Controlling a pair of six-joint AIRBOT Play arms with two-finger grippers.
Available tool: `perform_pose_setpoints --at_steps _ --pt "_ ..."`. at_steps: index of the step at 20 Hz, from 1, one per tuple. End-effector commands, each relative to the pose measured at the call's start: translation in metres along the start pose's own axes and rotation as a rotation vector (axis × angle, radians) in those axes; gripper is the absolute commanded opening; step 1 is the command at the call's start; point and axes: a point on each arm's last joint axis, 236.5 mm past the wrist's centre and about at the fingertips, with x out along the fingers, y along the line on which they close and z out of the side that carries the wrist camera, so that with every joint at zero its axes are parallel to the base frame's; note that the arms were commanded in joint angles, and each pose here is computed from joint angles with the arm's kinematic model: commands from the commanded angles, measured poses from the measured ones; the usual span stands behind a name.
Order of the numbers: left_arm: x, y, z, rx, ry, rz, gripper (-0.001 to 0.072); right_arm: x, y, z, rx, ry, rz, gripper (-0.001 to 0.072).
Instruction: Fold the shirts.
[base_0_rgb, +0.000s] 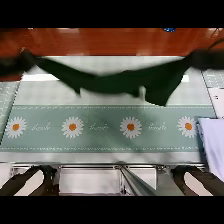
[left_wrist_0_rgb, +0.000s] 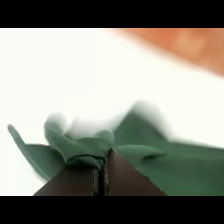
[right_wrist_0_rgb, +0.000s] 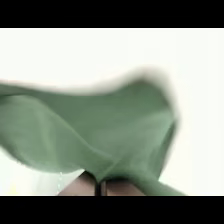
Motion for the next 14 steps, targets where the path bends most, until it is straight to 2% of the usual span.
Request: perform_pose_setpoints --at_steps 1,4,7,9,14 --pt "-0.116 -0.118 0.108 0.235 -0.389 -0.093 0.002 -0.115 0.045 0.092 -0.159 -0.334 -0.089 0.0017" --pt "-0.213 -0.186 0.135 0.428 -0.599 -0.073 0.002 -0.165 0.085 0.09 -0.258 -0.4 -0.091 0.0017" --pt "-0.288 -0.218 0.128 0.566 -0.75 0.049 0.002 -0.197 0.108 0.062 -0.311 -0.399 -0.11 0.0017" --pt "-0.321 -0.224 0.109 0.636 -0.787 0.152 0.002 -0.216 0.12 0.044 -0.364 -0.405 -0.13 0.0017" --pt "-0.357 -0.203 0.068 0.669 -0.742 0.369 0.002 -0.233 0.149 -0.002 -0.399 -0.347 -0.078 0.0017"
